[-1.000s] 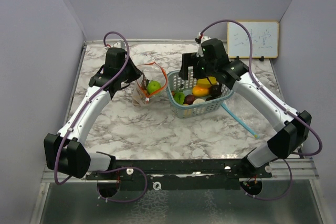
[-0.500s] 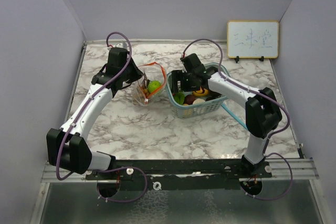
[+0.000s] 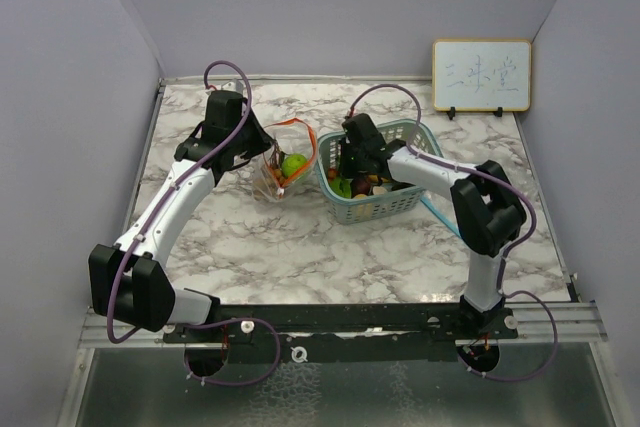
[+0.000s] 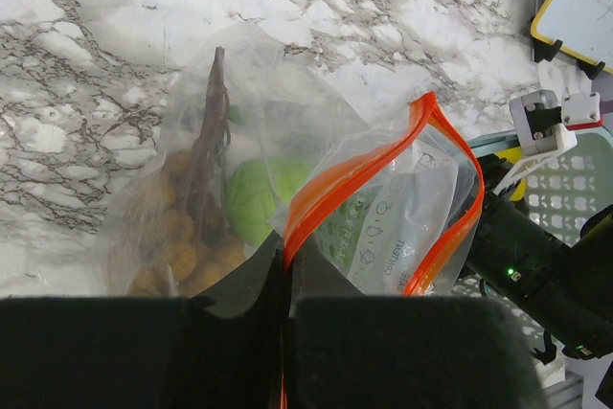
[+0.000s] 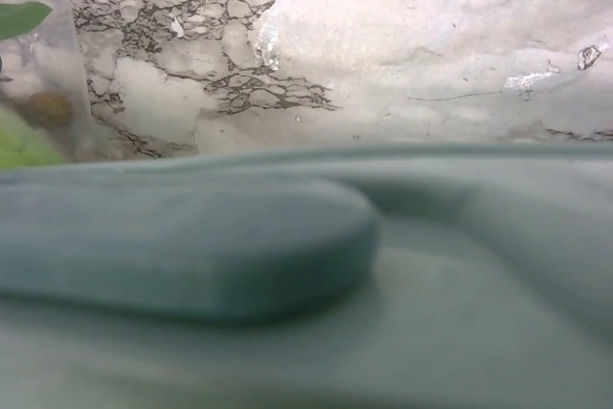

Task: Place the food in the zip-top bag and seal the zipper
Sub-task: Pick up the fake fruit from the bin, then place the fake fruit in the zipper food storage bag, then pick up the fake fruit from the bin.

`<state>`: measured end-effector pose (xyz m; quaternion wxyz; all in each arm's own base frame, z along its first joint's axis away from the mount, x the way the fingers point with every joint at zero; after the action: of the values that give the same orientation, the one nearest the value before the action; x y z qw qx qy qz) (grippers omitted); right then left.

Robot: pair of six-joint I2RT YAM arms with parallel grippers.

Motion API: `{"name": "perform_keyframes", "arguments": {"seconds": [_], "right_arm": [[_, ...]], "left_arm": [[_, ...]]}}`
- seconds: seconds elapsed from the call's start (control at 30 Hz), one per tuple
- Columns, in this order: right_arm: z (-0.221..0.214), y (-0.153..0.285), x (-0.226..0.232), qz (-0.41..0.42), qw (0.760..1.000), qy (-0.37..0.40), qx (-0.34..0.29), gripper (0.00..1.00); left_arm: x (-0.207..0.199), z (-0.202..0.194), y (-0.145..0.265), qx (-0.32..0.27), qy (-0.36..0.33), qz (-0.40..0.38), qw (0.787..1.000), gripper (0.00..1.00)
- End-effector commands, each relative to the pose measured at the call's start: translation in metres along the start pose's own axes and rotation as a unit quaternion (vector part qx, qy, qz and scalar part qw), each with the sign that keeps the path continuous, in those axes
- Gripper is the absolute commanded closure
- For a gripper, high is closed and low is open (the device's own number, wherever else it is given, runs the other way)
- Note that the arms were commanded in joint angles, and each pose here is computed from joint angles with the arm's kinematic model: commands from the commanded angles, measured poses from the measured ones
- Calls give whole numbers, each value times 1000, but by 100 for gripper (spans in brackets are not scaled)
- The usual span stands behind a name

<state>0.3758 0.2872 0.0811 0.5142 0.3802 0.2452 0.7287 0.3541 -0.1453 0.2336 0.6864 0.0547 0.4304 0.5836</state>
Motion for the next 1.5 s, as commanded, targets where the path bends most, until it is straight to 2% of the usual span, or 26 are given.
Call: {"name": "perform_keyframes", "arguments": {"seconds": [0.0,0.13,0.23,0.43,0.6,0.83,0.9,0.97,1.03,1.13,1.23,1.3,1.47], "right_arm": [[31,37,-2,-19,998,4,-59,98],[69,97,18,20,993,31,-113,98],[86,132,37,67,988,55,-131,98],[95,177,97,229,955,132,-136,98],[84,186,142,299,928,180,-127,98],[55,148,148,279,941,180,-60,96],[53,137,144,257,948,182,-45,83],[58,134,141,237,953,181,-47,65],[66,137,137,220,957,180,-62,46],[78,152,133,202,958,181,-90,27],[85,166,123,173,962,182,-104,17],[87,169,105,124,972,167,-109,12],[70,154,34,11,994,92,-51,14]], "left_arm": [[-14,13,7,-16,-13,-24,1000,100],[-14,13,6,-17,-13,-23,1000,100],[-14,13,6,-16,-10,-25,1000,100],[-14,11,4,-13,-8,-26,1000,100],[-15,10,4,-10,-8,-29,999,100],[-17,12,9,-14,-11,-32,999,100],[-16,11,9,-12,-11,-33,999,100],[-17,10,10,-12,-11,-35,999,100],[-17,10,10,-12,-11,-35,999,100],[-17,10,11,-12,-14,-35,999,100],[-16,10,11,-12,-13,-34,999,100],[-15,9,10,-11,-12,-34,999,100],[-15,7,10,-9,-10,-34,999,100]]}}
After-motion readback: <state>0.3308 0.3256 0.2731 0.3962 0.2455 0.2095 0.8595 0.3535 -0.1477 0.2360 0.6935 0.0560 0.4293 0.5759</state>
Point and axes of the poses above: each gripper's point midway between its finger pads, its own y axis back along the fingers, its own x axis along the line the jaws close on, z = x × y, the point moved 2 cm from there along y, back along the fingers, and after that the axes turned 1 degree about -y, right-handed, at the moved point
